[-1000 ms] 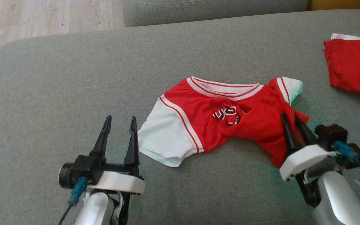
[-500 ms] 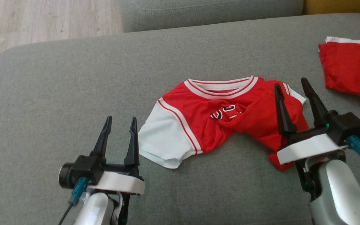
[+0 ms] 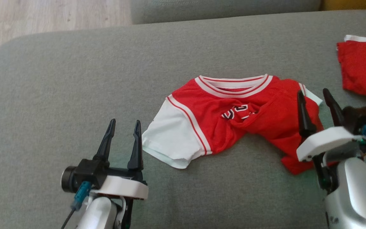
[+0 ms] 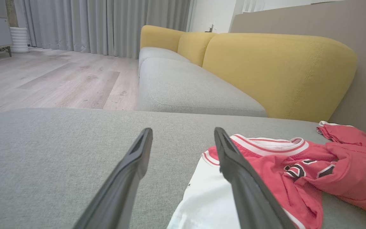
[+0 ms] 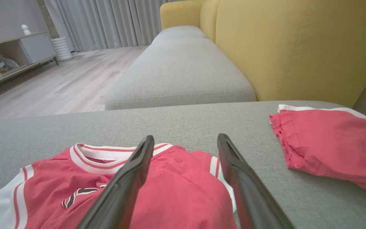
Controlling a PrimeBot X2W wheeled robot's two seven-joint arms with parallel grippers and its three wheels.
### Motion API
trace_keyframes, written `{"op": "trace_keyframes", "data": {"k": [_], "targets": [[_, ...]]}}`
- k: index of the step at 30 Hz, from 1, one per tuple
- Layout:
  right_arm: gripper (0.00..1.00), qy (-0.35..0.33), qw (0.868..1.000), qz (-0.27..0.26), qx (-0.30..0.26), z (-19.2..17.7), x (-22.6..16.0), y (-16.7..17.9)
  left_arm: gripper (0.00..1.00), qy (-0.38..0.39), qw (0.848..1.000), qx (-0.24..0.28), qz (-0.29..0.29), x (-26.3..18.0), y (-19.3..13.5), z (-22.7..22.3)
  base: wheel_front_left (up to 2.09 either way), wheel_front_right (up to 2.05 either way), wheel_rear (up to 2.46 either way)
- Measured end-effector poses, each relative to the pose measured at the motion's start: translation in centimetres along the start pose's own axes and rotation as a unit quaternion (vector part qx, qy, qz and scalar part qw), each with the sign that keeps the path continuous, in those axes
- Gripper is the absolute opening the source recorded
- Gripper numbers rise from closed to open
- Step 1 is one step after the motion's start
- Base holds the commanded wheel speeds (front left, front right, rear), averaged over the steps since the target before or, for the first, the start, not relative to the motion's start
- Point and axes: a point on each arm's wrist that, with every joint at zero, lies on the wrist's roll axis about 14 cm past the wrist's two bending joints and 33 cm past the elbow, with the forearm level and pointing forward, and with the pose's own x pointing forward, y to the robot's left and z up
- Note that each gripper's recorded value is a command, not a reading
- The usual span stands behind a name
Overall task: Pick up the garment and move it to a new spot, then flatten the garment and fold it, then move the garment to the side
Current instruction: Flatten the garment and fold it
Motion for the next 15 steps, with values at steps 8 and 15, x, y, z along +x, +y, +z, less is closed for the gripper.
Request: {"op": "trace_keyframes", "data": {"k": [8,15], "targets": [[1.00,0.078,0.996,-0.020,0.022,-4.1,1.6,-1.1,1.00,0.010,1.000,-0.001,0.017,0.0,1.3,-0.7,0.00,0.00,0.00],[0.00,0.100,0.995,-0.014,0.028,-5.7,2.0,-0.6,1.00,0.017,1.000,-0.003,0.021,0.1,1.6,-1.3,0.00,0.00,0.00]]}}
